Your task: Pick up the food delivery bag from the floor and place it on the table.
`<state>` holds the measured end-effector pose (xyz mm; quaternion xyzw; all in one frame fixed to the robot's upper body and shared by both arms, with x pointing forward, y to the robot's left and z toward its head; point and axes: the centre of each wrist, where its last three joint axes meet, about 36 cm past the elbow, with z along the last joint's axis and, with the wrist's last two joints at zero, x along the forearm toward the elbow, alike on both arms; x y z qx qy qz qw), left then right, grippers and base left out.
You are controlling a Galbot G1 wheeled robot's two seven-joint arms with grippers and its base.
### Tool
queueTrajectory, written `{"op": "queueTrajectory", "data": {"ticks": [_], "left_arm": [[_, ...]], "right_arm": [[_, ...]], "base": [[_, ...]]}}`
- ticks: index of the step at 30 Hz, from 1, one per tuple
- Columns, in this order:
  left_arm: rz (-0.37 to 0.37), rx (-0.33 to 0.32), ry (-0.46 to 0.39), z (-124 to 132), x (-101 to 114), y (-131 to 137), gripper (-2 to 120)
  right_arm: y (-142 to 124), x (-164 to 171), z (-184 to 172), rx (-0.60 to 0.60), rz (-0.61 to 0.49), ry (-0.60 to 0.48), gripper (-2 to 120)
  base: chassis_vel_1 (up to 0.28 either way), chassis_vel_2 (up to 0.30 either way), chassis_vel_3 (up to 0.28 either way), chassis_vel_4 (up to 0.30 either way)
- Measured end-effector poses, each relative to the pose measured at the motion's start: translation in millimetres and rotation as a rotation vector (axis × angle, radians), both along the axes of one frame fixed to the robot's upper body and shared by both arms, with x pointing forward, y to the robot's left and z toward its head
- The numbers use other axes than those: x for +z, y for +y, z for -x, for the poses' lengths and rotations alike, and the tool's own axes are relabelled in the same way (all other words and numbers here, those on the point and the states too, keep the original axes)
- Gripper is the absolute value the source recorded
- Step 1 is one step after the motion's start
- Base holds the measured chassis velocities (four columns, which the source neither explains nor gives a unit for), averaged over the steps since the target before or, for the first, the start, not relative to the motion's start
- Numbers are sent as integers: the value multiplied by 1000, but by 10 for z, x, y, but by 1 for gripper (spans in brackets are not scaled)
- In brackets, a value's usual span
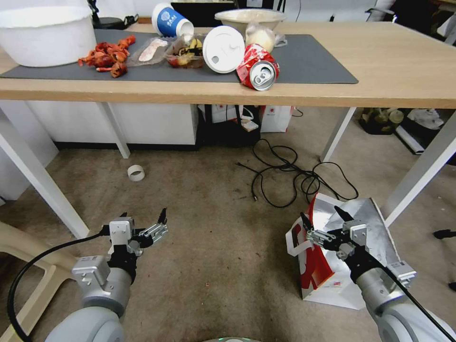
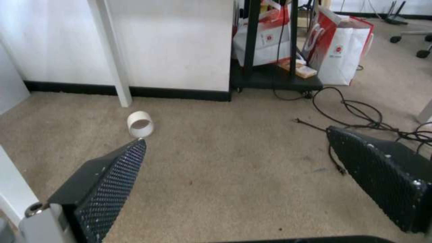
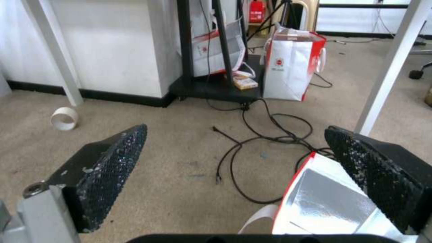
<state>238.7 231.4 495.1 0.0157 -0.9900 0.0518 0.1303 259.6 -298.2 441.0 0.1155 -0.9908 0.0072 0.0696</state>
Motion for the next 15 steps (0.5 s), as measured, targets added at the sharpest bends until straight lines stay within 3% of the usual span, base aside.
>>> {"op": "queueTrajectory", "data": {"ticks": [9, 15], "left_arm": [[15, 2, -67, -7, -68, 6, 100], [-7, -12, -55, 39, -25, 22, 100]], "right_arm": [[-77, 206, -40, 11, 37, -37, 100], [-414, 326, -208, -85, 158, 45, 100]], "base": [[0, 0, 0, 0], [0, 0, 0, 0]]}}
